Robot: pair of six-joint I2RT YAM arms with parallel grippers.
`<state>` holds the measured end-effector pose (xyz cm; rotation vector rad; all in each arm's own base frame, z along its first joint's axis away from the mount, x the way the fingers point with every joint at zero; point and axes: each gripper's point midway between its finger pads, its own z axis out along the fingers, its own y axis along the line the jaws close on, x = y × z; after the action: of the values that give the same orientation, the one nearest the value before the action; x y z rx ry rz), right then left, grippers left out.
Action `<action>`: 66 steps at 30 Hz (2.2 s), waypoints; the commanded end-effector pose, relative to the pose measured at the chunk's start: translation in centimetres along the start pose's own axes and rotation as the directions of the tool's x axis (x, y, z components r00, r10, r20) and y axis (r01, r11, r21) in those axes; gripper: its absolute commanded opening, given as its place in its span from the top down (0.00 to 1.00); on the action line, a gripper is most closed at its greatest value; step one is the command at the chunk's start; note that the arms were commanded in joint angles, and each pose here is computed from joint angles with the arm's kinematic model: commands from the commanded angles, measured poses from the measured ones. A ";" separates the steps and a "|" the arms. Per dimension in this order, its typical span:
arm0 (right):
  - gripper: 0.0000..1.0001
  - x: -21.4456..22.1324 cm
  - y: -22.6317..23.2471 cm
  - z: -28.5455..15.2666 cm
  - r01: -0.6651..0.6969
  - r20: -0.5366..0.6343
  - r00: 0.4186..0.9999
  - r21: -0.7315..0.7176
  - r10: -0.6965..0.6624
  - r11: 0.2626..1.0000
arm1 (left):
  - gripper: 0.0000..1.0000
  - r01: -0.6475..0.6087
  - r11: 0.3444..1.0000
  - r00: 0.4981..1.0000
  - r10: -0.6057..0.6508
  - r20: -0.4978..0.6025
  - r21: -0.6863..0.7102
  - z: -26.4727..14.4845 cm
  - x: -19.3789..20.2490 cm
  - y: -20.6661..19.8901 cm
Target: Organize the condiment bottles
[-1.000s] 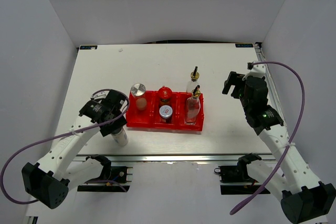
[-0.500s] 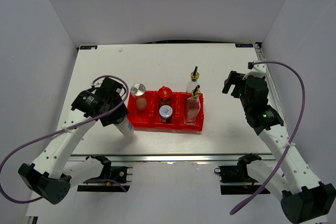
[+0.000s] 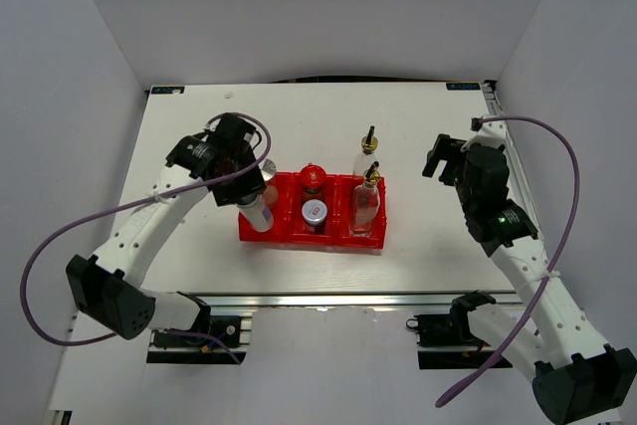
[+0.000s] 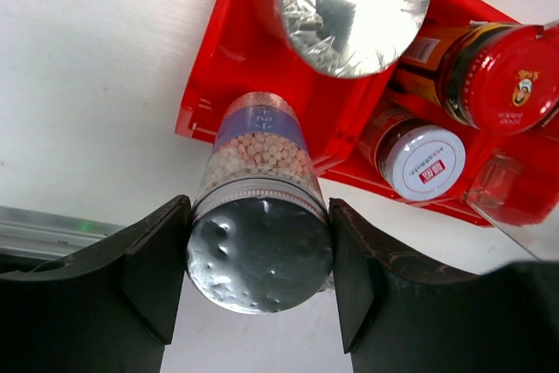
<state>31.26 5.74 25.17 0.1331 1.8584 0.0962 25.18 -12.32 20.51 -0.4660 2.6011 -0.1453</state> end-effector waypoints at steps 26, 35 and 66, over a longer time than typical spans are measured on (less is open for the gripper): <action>0.10 -0.8 -0.8 0.1 -0.007 0.028 1.000 0.049 0.006 0.999 | 0.23 -0.092 0.995 0.995 0.091 -0.049 -0.025 5.1 0.3 -1.1; 0.11 -1.1 -1.0 -0.4 0.001 0.040 0.999 0.050 -0.003 0.999 | 0.02 -0.077 0.997 0.997 0.077 0.029 0.012 2.1 -2.0 -1.9; 0.11 1.6 -7.3 0.4 -0.189 0.139 0.977 0.240 0.159 0.952 | 0.02 0.349 0.935 0.256 -0.033 0.966 -0.061 -1.8 -9.6 18.3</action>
<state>30.84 -1.53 20.69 0.4127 1.8673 -0.1149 27.72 7.22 21.00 -0.6933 1.4120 0.3099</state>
